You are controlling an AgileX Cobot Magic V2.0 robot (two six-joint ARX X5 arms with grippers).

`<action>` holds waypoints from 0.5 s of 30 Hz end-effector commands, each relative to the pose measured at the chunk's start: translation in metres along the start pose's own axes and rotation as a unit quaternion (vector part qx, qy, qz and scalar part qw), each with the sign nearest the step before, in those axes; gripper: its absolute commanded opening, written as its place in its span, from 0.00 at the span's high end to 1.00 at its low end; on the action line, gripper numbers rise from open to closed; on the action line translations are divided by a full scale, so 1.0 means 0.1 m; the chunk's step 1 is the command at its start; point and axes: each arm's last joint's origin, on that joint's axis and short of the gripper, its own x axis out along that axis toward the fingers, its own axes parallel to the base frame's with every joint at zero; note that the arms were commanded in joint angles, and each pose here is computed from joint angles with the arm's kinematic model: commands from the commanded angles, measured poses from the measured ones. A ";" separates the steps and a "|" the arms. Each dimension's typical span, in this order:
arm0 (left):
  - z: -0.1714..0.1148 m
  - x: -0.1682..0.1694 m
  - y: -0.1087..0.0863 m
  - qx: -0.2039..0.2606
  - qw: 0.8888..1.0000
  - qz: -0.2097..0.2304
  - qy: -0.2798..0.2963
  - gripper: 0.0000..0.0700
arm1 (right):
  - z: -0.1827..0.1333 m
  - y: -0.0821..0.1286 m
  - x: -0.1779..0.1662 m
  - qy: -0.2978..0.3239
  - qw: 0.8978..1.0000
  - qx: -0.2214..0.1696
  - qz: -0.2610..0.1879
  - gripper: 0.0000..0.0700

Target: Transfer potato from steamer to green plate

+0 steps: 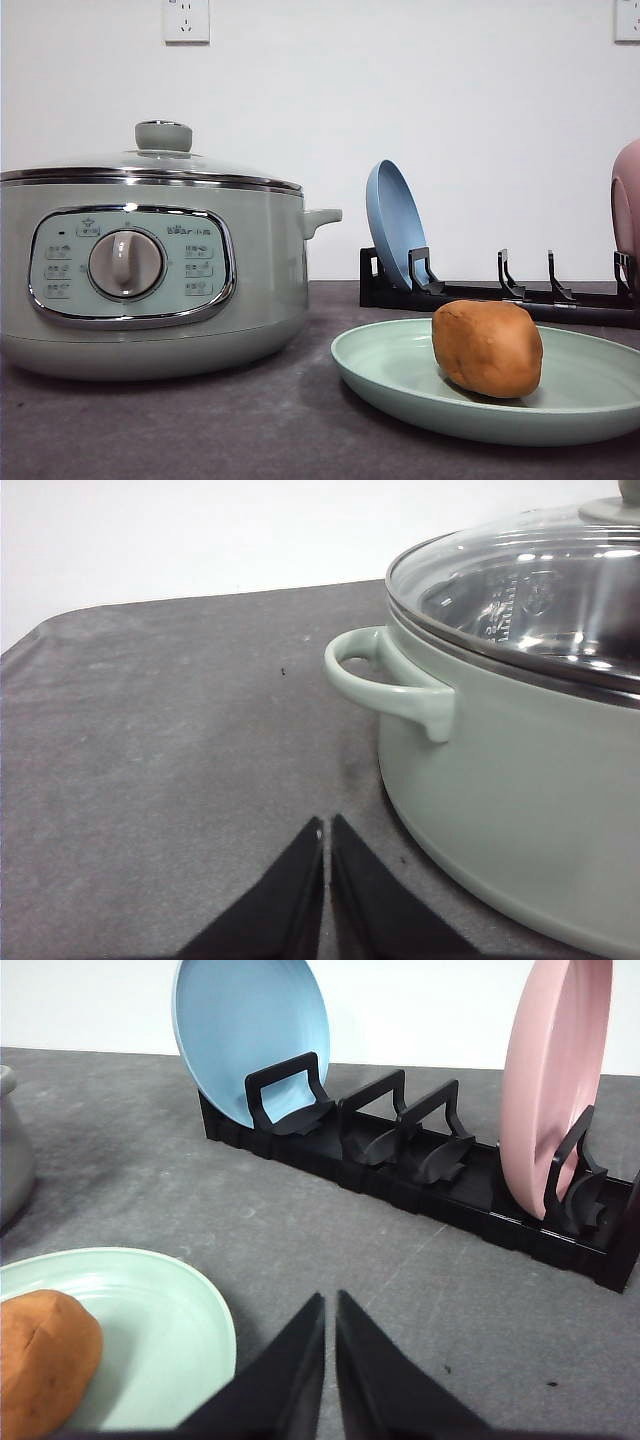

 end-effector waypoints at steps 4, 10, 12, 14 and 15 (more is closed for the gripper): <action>-0.05 0.01 0.00 -0.003 1.000 0.001 0.014 0.99 | -0.01 0.00 0.00 0.002 1.000 0.005 -0.001 0.99; -0.05 0.01 0.00 -0.003 1.000 0.001 0.014 0.99 | -0.01 0.00 0.00 0.001 1.000 0.005 -0.001 0.99; -0.05 0.01 0.00 -0.003 1.000 0.001 0.014 0.99 | -0.01 0.00 0.00 0.001 1.000 0.005 -0.001 0.99; -0.05 0.01 0.00 -0.003 1.000 0.001 0.014 0.99 | -0.01 0.00 0.00 0.001 1.000 0.005 -0.001 0.99; -0.05 0.01 0.00 -0.003 1.000 0.001 0.014 0.99 | -0.01 0.00 0.00 0.001 1.000 0.005 -0.001 0.99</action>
